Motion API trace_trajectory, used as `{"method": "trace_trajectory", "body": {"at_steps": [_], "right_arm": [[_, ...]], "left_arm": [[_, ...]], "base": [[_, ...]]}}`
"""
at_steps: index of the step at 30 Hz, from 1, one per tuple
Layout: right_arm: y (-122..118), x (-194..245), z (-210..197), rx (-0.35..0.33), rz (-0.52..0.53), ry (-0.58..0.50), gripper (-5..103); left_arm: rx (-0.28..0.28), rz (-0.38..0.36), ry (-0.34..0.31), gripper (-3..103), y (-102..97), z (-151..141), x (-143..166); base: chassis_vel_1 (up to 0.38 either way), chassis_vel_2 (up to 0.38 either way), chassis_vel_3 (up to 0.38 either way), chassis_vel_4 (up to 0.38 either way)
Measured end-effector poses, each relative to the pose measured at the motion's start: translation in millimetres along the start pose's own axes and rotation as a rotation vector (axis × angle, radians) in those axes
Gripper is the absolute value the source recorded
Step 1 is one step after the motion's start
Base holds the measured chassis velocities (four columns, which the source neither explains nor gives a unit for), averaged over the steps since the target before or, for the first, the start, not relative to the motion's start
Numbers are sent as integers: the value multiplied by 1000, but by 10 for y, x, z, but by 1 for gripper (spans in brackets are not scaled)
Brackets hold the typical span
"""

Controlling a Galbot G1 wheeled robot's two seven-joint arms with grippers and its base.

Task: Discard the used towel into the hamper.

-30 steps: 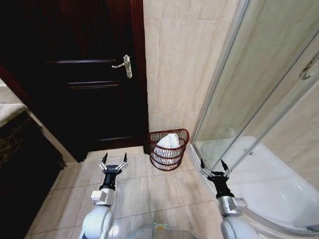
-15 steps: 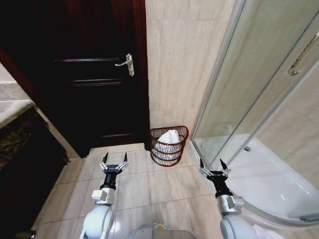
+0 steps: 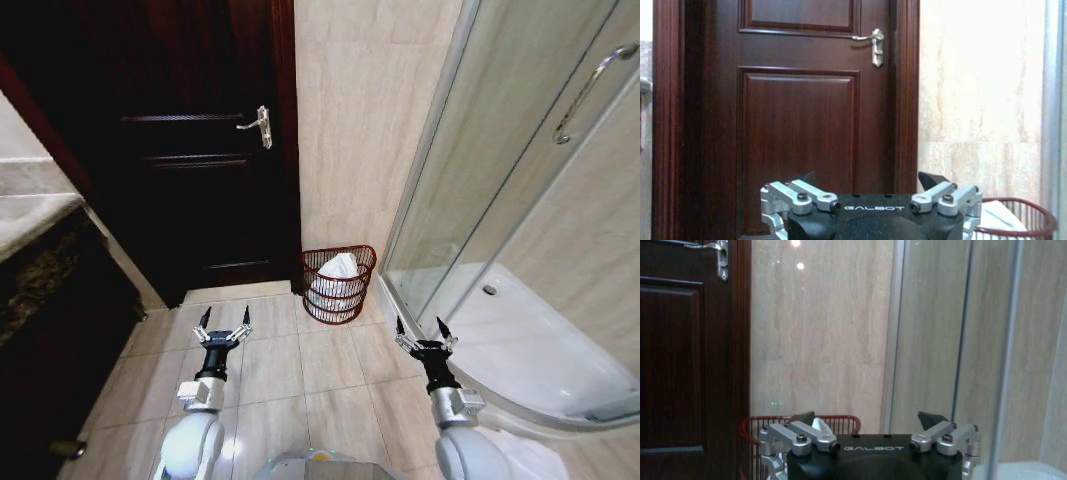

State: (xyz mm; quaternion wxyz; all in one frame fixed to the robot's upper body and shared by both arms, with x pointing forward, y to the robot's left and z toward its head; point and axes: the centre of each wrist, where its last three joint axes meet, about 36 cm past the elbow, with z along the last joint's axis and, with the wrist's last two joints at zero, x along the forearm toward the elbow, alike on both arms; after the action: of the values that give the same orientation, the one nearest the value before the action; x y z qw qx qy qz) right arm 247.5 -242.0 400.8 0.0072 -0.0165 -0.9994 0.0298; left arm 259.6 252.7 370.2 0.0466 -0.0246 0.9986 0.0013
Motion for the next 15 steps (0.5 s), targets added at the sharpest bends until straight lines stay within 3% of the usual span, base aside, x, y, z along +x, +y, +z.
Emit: {"method": "trace_trajectory", "body": {"at_steps": [7,15], "right_arm": [[-22,62,30,1,11,-3,100],[-22,74,78,8,48,-20,100]], "left_arm": [[2,17,1,100,-68,15,-25],[-2,30,7,100,-125,32,-43]], "base": [[56,-105,-117,52],[-38,-72,-75,-21]]}}
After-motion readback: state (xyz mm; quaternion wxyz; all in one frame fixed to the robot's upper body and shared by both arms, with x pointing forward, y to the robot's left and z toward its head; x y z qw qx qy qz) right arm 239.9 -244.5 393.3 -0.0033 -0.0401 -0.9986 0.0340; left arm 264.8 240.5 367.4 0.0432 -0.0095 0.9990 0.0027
